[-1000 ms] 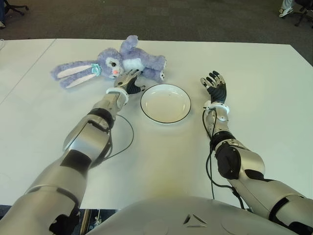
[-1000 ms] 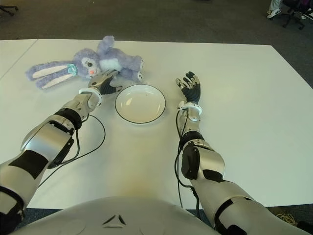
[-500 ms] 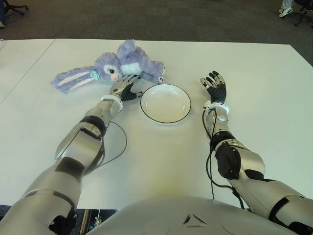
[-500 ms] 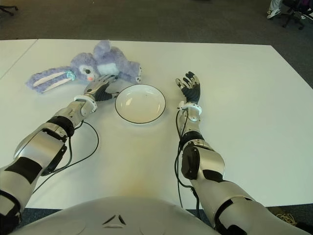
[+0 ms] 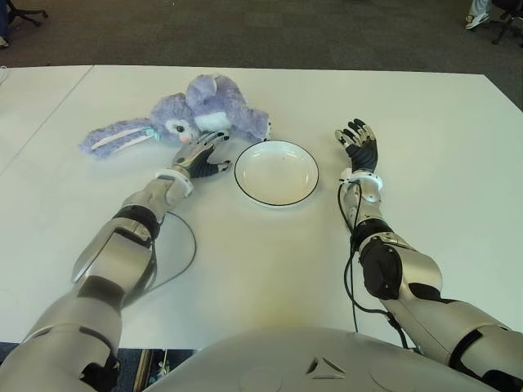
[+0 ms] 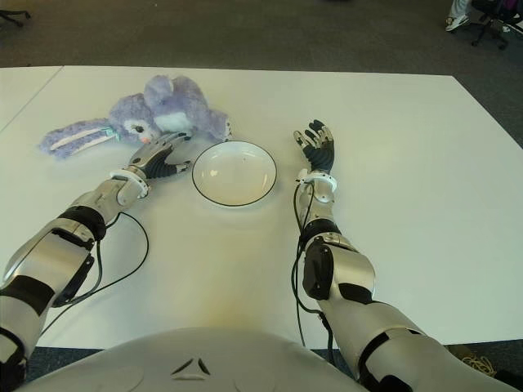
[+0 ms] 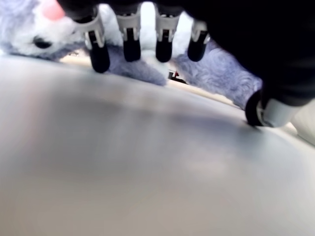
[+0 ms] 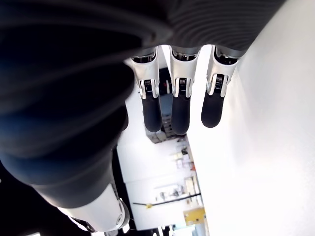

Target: Put the doll into the plate.

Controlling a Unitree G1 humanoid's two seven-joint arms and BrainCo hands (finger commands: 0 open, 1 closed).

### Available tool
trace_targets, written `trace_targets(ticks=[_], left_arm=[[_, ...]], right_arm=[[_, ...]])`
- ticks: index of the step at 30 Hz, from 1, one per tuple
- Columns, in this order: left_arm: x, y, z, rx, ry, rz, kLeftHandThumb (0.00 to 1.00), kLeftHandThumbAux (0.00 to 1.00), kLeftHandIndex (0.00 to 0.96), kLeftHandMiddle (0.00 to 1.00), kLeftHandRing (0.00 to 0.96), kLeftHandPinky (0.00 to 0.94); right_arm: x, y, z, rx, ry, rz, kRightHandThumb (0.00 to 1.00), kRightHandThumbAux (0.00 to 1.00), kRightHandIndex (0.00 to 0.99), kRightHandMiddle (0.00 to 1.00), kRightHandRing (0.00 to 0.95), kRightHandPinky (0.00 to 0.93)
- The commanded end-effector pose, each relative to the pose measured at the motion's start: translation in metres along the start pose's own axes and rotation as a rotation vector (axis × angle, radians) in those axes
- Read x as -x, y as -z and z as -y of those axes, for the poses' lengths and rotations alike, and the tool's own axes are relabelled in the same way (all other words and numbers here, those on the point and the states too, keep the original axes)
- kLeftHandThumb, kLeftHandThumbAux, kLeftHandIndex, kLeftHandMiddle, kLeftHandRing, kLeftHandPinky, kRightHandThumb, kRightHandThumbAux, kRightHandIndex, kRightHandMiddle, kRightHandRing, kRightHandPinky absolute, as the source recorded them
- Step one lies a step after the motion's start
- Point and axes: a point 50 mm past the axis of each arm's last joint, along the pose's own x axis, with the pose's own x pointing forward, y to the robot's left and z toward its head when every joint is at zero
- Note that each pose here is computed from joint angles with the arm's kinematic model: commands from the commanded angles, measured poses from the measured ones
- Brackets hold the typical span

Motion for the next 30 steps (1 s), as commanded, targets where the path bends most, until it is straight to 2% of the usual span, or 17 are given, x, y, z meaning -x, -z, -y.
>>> trace_targets(ticks=[1, 11, 16, 23, 30], left_arm=[[0.042, 0.017, 0.049, 0.011, 0.185, -0.041, 0.346, 0.403, 0.0, 0.0, 0.06, 0.124], [0.054, 0.023, 0.048, 0.025, 0.174, -0.016, 0.34, 0.399, 0.0, 0.0, 0.035, 0.064], [0.068, 0.026, 0.049, 0.04, 0.154, 0.023, 0.331, 0.39, 0.0, 0.0, 0.019, 0.006], [0.08, 0.023, 0.046, 0.062, 0.125, 0.075, 0.324, 0.386, 0.0, 0.0, 0.011, 0.0], [0.1, 0.018, 0.042, 0.094, 0.091, 0.126, 0.318, 0.357, 0.0, 0.0, 0.0, 0.0]], right_arm=[[0.083, 0.107, 0.03, -0.014, 0.12, -0.502, 0.29, 0.877, 0.181, 0.197, 0.194, 0.209], [0.084, 0.107, 0.03, -0.023, 0.124, -0.498, 0.308, 0.88, 0.19, 0.202, 0.199, 0.226], [0.084, 0.108, 0.03, -0.026, 0.124, -0.499, 0.322, 0.875, 0.19, 0.205, 0.204, 0.226], [0.084, 0.108, 0.03, -0.016, 0.12, -0.497, 0.3, 0.875, 0.18, 0.196, 0.196, 0.213], [0.084, 0.108, 0.03, -0.019, 0.123, -0.497, 0.302, 0.884, 0.182, 0.2, 0.196, 0.217]])
